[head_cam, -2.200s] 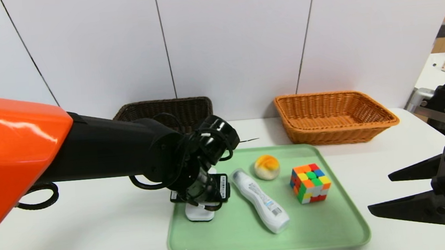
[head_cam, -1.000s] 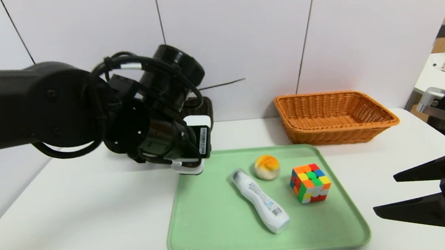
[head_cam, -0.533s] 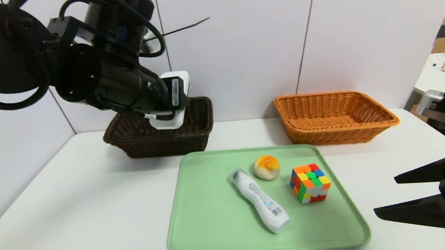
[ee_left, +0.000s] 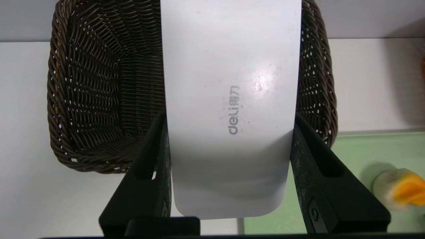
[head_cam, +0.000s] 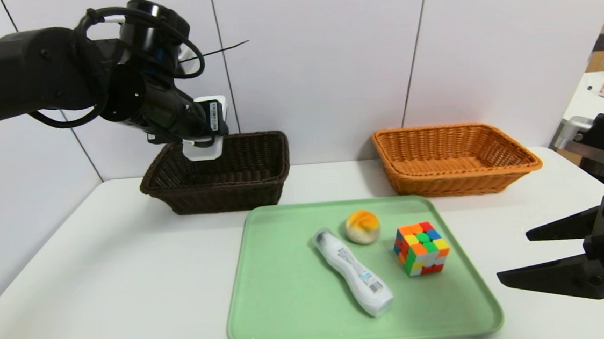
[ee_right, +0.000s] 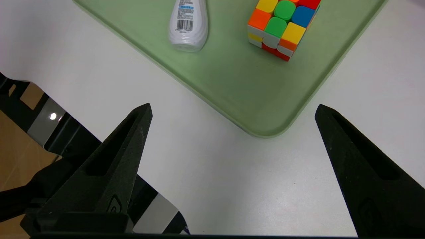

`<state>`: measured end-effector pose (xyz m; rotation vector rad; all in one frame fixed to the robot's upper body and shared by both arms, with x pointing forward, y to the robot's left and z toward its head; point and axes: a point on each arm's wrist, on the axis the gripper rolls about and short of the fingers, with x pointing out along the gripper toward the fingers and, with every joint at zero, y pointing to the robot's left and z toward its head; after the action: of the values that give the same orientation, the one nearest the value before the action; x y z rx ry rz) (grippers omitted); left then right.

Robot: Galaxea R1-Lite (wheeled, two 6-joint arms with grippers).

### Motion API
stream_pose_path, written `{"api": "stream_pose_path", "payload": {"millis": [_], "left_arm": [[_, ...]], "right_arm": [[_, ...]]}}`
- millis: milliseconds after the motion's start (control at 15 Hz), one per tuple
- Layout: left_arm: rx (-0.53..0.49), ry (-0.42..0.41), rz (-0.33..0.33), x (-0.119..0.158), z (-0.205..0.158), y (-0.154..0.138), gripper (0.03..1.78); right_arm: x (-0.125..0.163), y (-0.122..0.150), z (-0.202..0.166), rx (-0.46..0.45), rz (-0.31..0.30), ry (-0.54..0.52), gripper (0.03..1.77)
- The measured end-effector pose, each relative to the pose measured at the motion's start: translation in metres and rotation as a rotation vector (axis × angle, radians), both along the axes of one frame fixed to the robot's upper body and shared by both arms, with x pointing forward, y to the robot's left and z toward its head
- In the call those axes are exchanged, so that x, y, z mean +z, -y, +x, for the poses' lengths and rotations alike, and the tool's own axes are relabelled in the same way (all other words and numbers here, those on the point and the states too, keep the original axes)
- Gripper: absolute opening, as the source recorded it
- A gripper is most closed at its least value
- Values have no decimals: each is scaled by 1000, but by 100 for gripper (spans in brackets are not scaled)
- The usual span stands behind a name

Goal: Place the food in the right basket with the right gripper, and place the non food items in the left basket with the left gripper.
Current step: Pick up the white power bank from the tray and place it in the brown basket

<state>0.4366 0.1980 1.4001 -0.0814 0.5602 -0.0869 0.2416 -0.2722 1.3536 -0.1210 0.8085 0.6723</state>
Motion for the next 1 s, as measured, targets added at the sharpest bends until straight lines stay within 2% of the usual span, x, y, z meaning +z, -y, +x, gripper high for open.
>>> {"api": "stream_pose_path", "payload": {"millis": [200,1000], "left_arm": [[5,-16,-15,-8,16,-8,100],[59,-74,-3,-55,65,-15,100]], "right_arm": [[0,0,1,0,-1,-2,170],[-2,-1,2,-4,-5,-10,170]]}}
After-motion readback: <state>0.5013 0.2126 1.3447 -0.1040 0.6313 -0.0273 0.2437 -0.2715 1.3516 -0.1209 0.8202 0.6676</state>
